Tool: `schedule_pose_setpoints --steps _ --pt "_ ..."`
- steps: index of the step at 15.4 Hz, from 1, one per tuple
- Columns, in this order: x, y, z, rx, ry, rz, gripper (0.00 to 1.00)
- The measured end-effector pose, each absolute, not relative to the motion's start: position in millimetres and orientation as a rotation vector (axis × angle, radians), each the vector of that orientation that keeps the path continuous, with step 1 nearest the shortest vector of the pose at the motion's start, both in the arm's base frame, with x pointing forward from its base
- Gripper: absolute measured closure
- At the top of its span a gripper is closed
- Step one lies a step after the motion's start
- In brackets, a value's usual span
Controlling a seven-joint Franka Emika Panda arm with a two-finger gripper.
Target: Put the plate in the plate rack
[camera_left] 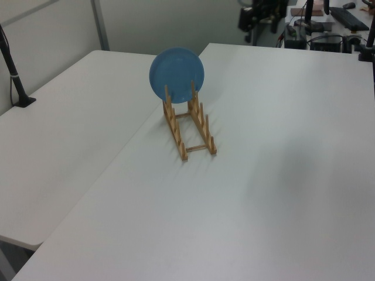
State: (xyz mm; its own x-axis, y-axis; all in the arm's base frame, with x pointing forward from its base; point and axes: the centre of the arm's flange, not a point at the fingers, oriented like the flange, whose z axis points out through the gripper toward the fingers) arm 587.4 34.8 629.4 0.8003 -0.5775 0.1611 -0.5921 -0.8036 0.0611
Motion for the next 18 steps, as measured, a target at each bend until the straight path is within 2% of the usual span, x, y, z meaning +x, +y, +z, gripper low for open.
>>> schedule_pose_setpoints --steps 2,5,10,13,18 --pt "570.1 23.1 641.3 2.927 -0.911 0.114 0.00" --pt "563.3 6.3 642.8 2.969 -0.780 0.076 0.00" --pt "563.3 -29.2 635.5 3.053 -0.220 0.031 0.00" --pt "564.1 -45.6 636.3 3.062 -0.002 0.043 0.00" --pt "567.7 -46.5 637.1 3.119 0.080 0.098 0.00"
